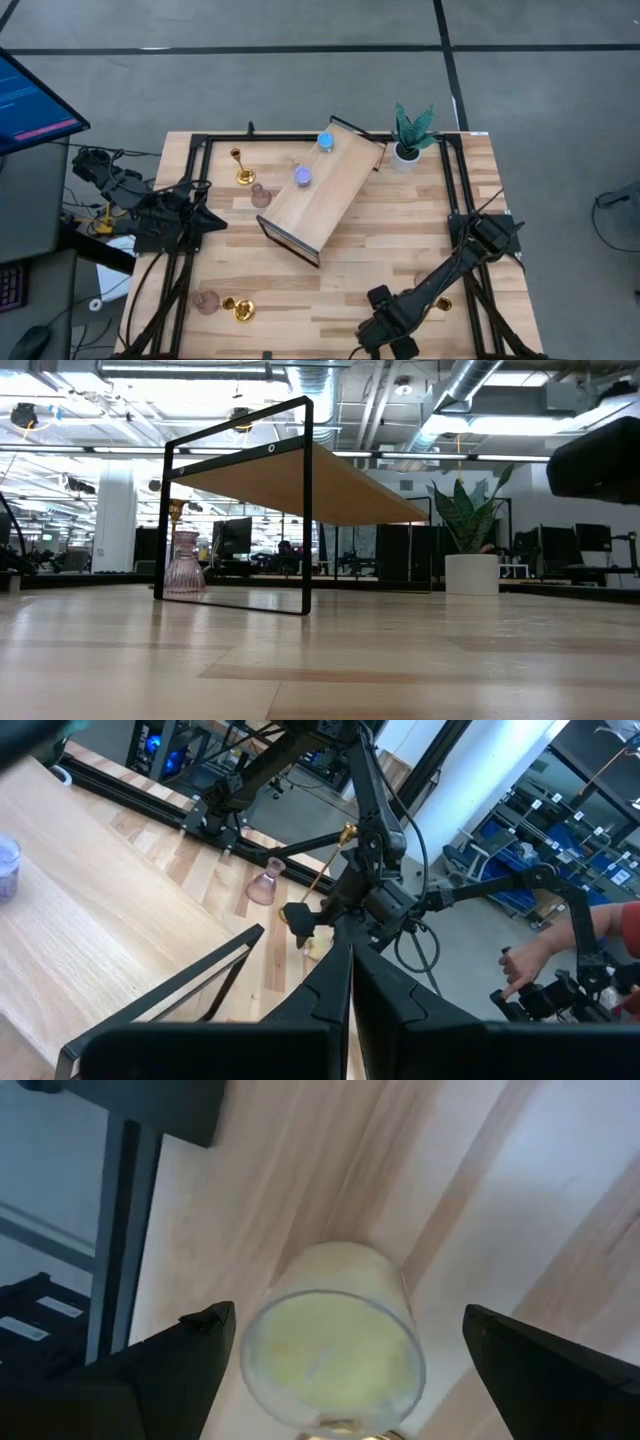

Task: Pick & Place candle stick holders
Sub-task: Put the yellow candle on the shelf

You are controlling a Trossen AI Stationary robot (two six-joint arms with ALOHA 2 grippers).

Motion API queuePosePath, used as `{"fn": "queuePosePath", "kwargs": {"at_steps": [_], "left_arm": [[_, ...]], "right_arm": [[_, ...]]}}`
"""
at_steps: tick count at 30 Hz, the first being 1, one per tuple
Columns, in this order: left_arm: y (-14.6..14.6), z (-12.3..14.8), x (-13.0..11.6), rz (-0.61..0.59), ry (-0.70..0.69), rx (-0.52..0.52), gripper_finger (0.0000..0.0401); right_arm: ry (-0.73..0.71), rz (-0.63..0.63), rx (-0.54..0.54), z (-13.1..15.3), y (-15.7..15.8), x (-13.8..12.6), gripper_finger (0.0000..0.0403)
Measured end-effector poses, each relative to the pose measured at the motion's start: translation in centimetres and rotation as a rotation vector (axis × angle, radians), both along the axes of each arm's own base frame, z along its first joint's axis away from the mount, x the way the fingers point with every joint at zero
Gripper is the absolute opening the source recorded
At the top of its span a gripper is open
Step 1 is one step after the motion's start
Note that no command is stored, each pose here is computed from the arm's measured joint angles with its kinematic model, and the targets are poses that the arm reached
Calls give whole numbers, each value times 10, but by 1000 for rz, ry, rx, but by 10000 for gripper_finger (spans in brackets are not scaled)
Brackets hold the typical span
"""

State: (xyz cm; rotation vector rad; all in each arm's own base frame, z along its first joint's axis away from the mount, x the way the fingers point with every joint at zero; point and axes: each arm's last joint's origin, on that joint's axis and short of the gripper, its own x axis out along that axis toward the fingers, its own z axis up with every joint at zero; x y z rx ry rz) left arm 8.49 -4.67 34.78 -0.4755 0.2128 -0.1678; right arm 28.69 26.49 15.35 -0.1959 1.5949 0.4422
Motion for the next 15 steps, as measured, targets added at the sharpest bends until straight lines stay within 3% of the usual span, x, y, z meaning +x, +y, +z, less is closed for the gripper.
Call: {"fn": "queuePosePath", "kwargs": {"at_steps": [7,15], "left_arm": [[1,0,0,17,-3,8,13],[1,0,0,17,-3,9,13]], "right_arm": [[-5,-1,3,0,0,1,359],[-22,-4,18,0,1,2,292]]}}
